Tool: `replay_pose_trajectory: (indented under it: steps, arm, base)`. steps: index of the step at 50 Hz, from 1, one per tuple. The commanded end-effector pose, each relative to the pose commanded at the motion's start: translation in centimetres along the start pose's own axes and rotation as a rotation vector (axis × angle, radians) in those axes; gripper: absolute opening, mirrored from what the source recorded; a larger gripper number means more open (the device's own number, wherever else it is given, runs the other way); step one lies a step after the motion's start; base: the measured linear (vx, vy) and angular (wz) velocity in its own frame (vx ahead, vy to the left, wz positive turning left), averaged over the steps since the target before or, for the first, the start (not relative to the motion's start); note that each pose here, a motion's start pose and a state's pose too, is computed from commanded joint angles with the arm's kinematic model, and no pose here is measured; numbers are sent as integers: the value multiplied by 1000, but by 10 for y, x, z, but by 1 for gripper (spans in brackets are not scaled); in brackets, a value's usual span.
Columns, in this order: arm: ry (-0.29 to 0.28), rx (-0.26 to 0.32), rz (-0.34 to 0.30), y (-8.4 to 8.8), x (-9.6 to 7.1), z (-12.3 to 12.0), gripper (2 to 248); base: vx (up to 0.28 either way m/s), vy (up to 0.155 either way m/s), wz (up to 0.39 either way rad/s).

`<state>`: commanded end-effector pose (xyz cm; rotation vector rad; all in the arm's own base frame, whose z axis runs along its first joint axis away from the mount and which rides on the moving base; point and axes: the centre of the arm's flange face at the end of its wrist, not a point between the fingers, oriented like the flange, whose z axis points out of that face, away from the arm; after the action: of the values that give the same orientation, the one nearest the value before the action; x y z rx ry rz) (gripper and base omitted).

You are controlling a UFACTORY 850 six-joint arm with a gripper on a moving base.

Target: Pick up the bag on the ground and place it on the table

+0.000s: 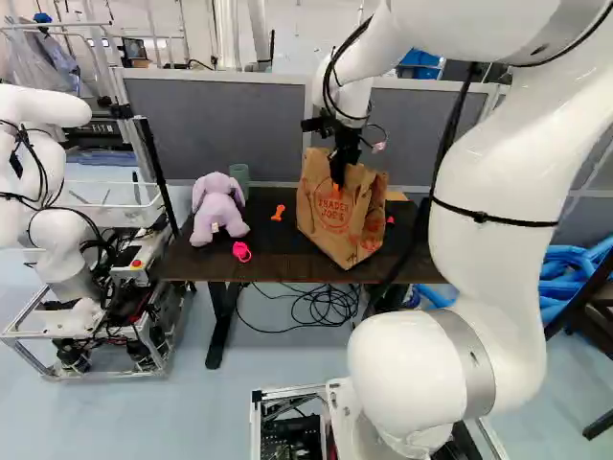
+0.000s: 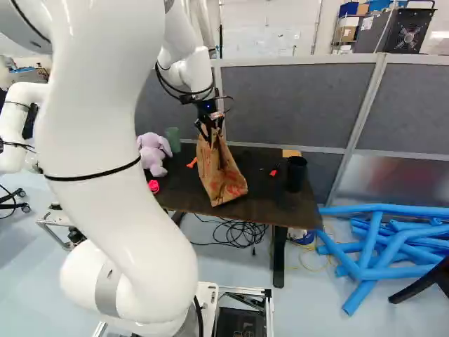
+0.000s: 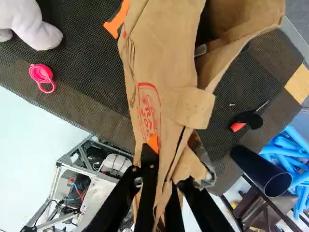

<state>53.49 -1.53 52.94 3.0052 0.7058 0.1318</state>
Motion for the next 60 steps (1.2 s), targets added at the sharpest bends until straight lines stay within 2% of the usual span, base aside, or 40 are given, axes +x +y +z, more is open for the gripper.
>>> replay_pose_trajectory:
  steps: [9,24,25,29,30,34,35,39,40,45,46,50,51,55,56,60]
  arm:
    - [-16,9,-1,2,4,11,21]
    - [-19,10,-1,2,5,13,21]
    - [-19,10,-1,2,5,13,32]
    - [-19,10,-1,2,5,13,32]
    - [-19,10,-1,2,5,13,64]
    - [-19,10,-1,2,5,13,64]
    - [-19,10,-1,2,5,13,98]
    - [-19,10,-1,2,5,13,98]
    - [-19,10,-1,2,5,13,133]
    - [-19,10,-1,2,5,13,133]
    - [-19,10,-1,2,5,13,169]
    - [-19,10,-1,2,5,13,169]
    - [-19,10,-1,2,5,13,206]
    - [-19,10,-1,2,5,13,206]
    - [-19,10,-1,2,5,13,242]
    - [-19,10,-1,2,5,13,242]
  base:
    - [0,0,0]
    - [0,0,0]
    - [0,0,0]
    - [0,0,0]
    - [0,0,0]
    - [0,0,0]
    - [0,0,0]
    - [0,0,0]
    - [0,0,0]
    - [0,0,0]
    - [0,0,0]
    - [0,0,0]
    - [0,0,0]
    - [0,0,0]
    - [0,0,0]
    - [0,0,0]
